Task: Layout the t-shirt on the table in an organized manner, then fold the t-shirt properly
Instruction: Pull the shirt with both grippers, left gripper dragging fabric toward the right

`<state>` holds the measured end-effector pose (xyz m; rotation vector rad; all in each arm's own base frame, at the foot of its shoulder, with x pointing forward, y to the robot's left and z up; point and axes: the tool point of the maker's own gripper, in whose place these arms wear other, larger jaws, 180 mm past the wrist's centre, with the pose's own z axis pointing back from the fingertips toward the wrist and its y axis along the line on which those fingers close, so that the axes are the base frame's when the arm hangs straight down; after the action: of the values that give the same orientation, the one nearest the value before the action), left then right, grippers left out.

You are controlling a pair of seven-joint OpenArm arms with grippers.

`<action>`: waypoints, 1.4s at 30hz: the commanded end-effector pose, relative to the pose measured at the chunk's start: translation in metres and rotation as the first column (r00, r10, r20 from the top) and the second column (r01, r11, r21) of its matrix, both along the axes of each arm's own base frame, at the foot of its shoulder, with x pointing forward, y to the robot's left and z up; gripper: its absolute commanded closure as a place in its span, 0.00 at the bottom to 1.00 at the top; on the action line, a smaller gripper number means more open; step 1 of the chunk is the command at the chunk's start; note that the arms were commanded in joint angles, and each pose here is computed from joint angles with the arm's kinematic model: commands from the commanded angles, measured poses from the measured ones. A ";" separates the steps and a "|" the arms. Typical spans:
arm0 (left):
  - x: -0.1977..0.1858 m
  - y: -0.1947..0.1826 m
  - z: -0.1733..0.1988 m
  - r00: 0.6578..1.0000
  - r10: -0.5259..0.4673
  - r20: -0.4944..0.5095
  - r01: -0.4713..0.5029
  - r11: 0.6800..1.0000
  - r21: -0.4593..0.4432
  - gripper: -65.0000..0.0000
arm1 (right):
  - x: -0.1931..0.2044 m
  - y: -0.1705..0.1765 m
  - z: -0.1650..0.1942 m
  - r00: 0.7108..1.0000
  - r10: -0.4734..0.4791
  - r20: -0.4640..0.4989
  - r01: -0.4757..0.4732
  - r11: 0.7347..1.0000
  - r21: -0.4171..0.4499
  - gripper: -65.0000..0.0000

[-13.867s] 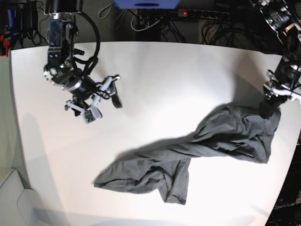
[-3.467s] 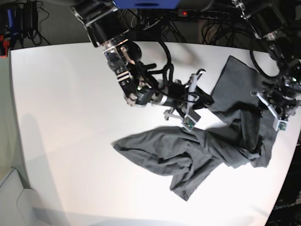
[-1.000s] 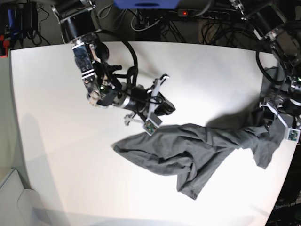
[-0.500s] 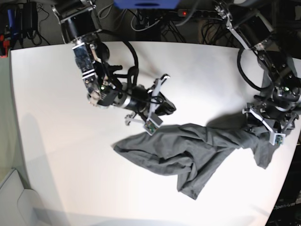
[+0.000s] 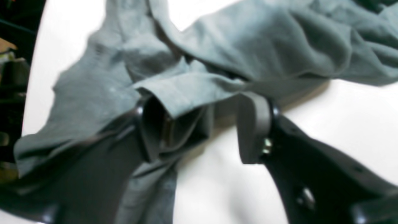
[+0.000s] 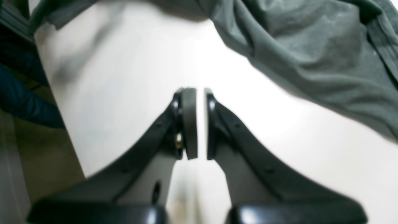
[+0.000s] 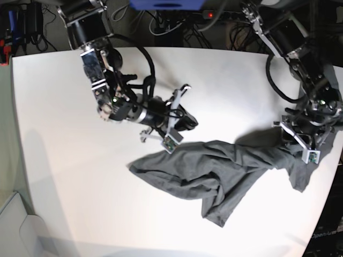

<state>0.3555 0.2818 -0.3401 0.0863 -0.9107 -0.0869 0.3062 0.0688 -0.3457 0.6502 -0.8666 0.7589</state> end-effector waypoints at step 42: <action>0.079 0.006 0.171 0.912 -0.009 0.410 -0.029 0.996 0.086 0.99 | 0.002 0.005 0.004 1.000 0.001 0.000 -0.001 0.999 0.041 0.95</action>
<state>0.4281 0.2877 -0.1944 0.1921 -1.2499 -0.1016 0.3018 0.0669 -0.3599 0.6517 -0.8246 0.7450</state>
